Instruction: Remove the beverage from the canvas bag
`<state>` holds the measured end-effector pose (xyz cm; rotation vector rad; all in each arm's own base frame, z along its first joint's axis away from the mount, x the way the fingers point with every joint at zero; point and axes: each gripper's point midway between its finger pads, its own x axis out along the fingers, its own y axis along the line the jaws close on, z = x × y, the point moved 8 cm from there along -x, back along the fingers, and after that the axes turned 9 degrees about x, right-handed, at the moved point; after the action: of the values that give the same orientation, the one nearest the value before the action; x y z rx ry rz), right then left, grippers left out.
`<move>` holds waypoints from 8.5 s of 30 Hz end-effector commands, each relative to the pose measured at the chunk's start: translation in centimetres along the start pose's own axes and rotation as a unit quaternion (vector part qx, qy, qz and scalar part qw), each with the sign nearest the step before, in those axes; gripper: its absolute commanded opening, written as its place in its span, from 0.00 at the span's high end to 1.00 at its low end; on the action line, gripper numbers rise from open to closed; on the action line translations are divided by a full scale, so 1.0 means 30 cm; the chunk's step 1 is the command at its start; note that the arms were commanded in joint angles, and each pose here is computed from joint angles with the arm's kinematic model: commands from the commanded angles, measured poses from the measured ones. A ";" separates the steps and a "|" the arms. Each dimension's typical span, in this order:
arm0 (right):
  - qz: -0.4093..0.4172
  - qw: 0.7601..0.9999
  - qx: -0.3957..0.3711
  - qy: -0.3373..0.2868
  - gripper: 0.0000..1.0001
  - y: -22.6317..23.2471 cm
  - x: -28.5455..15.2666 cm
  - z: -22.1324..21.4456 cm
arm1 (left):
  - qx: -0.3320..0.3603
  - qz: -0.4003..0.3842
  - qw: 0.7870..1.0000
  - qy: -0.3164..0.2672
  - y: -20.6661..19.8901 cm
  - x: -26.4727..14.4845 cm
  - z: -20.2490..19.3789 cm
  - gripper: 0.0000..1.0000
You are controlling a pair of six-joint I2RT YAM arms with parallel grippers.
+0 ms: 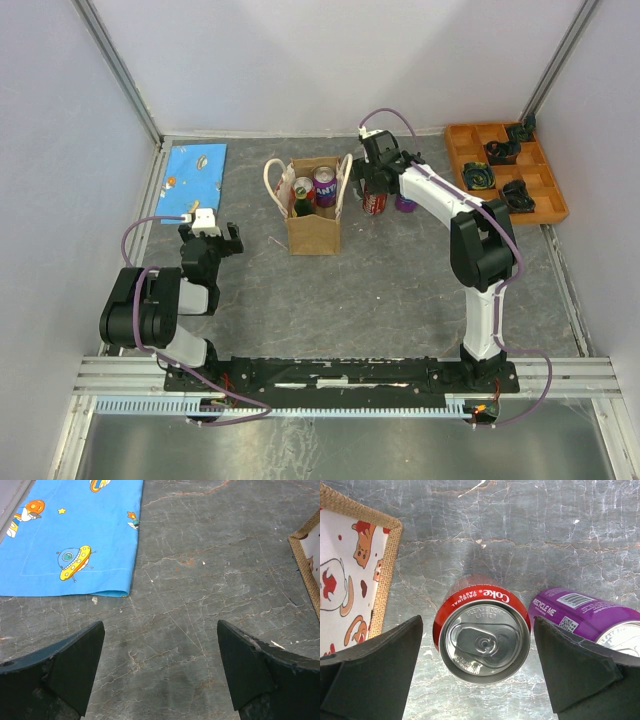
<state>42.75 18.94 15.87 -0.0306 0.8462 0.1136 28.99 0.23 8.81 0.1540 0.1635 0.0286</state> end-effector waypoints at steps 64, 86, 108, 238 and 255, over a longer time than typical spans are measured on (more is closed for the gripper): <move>0.214 0.972 -0.040 -0.090 0.35 0.400 -0.141 0.251 | -0.005 0.005 1.000 -0.025 0.005 0.020 0.040 0.01; 0.123 0.989 -0.015 -0.084 0.22 0.373 0.016 0.214 | -0.005 0.005 1.000 -0.025 0.005 0.020 0.041 0.01; 0.113 0.983 0.098 -0.107 0.24 0.313 0.042 0.246 | -0.005 0.005 1.000 -0.025 0.005 0.020 0.041 0.01; 0.048 0.981 0.057 -0.177 1.00 0.028 -0.545 0.035 | -0.005 0.006 1.000 -0.026 0.005 0.020 0.043 0.01; 0.062 0.991 0.099 -0.070 1.00 0.027 -0.296 -0.077 | -0.005 0.004 1.000 -0.026 0.004 0.021 0.043 0.01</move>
<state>33.80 18.15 19.74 0.1304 0.7962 0.1240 28.99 0.23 8.81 0.1537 0.1635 0.0286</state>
